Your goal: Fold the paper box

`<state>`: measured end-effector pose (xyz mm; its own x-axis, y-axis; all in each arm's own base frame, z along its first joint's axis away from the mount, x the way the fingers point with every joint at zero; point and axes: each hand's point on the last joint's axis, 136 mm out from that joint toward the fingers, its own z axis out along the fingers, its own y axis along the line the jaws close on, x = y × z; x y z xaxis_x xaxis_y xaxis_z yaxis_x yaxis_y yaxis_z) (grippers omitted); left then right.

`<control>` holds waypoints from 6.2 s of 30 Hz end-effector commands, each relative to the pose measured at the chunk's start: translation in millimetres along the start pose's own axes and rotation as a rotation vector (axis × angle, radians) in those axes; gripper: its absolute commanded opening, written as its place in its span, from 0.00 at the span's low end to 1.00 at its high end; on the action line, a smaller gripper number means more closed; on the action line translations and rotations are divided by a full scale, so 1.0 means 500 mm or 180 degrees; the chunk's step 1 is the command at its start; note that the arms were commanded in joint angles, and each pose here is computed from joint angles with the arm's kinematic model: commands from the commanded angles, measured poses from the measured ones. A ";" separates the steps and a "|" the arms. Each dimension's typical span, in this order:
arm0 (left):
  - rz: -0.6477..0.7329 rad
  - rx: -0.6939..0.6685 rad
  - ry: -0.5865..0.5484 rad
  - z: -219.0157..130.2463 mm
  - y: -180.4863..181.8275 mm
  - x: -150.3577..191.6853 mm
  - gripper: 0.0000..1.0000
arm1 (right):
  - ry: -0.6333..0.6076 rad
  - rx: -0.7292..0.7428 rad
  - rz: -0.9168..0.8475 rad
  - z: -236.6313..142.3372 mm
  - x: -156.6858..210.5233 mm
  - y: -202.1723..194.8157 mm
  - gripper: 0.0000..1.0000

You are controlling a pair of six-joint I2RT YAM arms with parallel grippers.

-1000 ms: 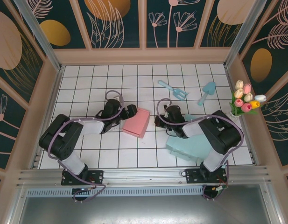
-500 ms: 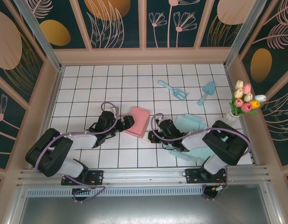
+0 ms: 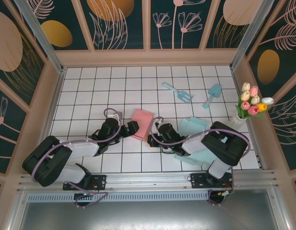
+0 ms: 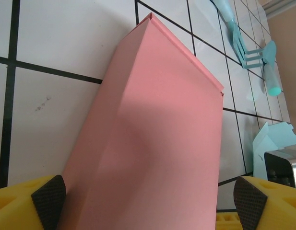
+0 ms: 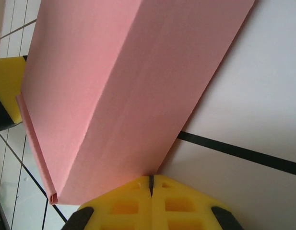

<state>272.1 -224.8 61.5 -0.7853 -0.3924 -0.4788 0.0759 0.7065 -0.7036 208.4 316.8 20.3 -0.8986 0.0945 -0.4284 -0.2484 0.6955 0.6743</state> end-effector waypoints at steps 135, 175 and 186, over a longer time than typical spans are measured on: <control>-0.0077 -0.0881 -0.1279 -0.045 0.078 -0.320 0.91 | -0.1298 0.0917 -0.1312 -0.041 -0.338 0.091 0.99; -0.0087 0.0222 0.0515 0.103 -0.279 0.373 0.65 | -0.2421 0.1712 -0.1192 -0.499 -0.206 -0.024 0.94; -0.0187 0.0237 0.0581 0.135 -0.296 0.407 0.39 | -0.2416 0.1754 -0.1173 -0.498 -0.203 -0.033 0.94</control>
<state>145.7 -441.0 38.0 -0.8815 -0.3072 -0.3587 0.0839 0.6455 -0.7591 212.0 124.2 204.3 -0.3001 0.0982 -0.9489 -0.1167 0.9834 0.1387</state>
